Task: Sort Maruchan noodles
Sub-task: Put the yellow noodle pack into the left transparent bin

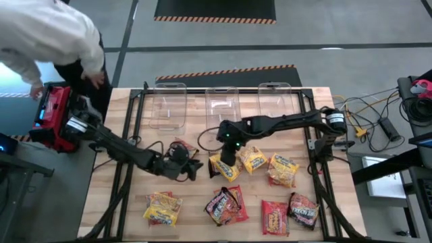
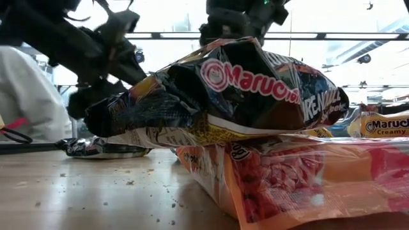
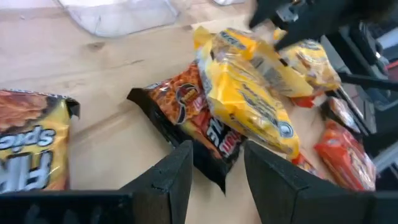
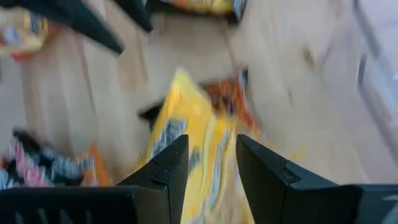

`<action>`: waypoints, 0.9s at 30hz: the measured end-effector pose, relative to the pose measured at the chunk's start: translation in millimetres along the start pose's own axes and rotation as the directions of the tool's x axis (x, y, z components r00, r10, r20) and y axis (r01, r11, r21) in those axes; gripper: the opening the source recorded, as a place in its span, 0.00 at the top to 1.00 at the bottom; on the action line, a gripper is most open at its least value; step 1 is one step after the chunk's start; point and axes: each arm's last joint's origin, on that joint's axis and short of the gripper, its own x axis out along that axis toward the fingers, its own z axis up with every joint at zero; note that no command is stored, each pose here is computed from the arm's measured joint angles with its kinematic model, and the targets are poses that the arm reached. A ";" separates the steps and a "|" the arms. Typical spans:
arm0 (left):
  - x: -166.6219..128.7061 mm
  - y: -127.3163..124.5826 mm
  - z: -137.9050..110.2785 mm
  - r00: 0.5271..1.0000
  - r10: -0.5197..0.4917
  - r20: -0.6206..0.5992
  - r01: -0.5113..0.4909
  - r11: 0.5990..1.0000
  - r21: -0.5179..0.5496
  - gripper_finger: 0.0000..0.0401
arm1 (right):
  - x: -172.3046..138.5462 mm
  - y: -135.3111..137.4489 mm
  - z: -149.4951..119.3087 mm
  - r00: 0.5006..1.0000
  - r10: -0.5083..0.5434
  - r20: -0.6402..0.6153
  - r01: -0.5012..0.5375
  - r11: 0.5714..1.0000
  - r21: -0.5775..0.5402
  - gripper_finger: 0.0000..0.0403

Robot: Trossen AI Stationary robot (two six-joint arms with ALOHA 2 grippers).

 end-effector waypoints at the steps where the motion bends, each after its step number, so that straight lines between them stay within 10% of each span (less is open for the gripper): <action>1: 5.2 -0.3 -1.2 1.000 -0.013 0.005 0.014 1.000 -0.026 0.68 | -0.8 2.1 -3.9 1.000 -0.008 -0.022 0.008 1.000 0.000 0.69; 27: 62.7 0.5 -18.4 0.983 -0.155 0.093 0.176 0.940 -0.293 0.68 | 21.9 14.9 -33.6 0.985 -0.169 -0.031 0.164 0.980 -0.115 0.70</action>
